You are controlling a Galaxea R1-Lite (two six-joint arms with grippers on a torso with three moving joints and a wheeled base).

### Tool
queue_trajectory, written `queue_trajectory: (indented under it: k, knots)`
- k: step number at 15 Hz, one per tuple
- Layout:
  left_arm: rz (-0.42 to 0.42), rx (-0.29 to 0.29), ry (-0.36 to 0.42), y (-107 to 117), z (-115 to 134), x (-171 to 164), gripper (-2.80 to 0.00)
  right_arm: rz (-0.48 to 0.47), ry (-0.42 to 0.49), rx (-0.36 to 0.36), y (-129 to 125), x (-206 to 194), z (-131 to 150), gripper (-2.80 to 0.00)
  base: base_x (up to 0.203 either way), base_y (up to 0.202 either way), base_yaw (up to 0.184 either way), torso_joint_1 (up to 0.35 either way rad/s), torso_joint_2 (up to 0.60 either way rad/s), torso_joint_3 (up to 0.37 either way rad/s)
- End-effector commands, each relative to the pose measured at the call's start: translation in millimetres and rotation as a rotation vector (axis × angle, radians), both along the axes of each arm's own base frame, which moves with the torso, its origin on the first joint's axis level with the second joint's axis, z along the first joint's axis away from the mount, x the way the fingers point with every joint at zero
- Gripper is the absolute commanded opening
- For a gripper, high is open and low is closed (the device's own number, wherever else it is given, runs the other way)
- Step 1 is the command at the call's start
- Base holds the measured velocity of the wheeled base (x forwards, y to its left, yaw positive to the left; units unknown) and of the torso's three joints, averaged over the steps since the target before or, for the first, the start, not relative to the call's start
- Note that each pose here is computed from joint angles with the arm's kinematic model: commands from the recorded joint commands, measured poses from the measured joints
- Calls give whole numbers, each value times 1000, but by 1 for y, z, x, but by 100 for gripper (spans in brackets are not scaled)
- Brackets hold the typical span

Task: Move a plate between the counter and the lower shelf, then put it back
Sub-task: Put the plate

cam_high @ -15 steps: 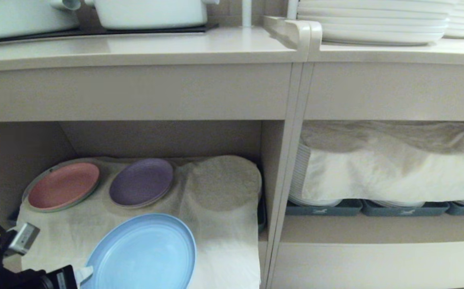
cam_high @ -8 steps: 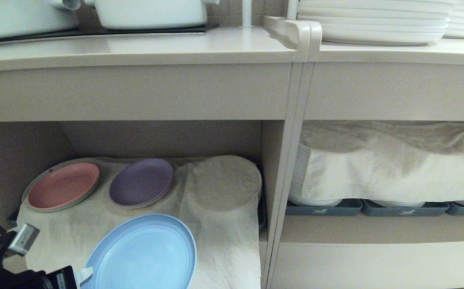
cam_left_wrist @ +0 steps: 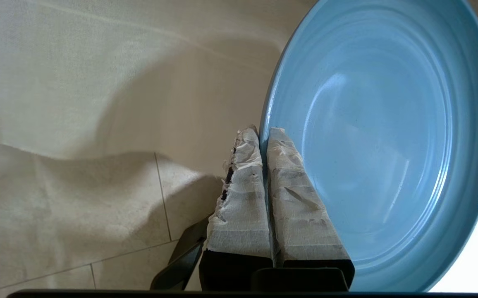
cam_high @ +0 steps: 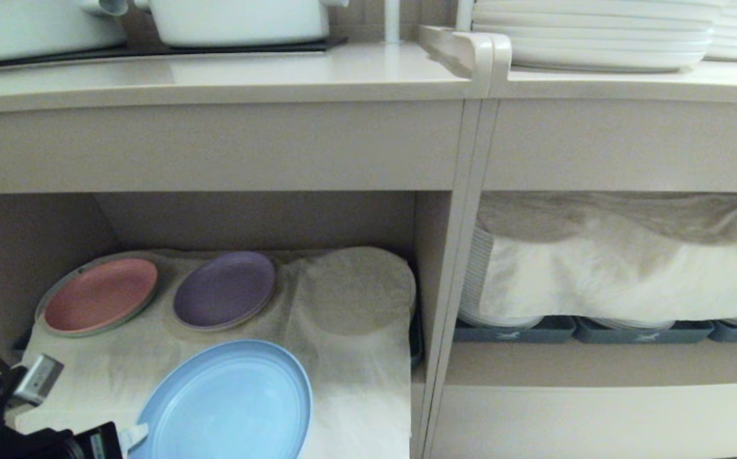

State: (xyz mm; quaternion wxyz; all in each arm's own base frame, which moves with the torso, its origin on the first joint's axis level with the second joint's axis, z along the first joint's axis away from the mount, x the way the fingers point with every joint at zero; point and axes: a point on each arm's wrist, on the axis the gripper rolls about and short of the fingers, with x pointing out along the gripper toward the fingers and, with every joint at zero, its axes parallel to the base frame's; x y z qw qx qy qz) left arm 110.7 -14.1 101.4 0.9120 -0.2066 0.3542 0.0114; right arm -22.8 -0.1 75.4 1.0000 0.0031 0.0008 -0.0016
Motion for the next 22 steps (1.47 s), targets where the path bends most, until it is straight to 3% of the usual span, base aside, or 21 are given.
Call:
queue_trajectory:
  k: [1,22]
  knots:
    - [3,-2,-2,0,1,1,-280,0,0,0,0,0,0,-280,0,0,0,0,0,0]
    - [1,-2,-10,0,1,-1,-280,0,-2,-3,0,0,0,-280,0,0,0,6,-21,-16]
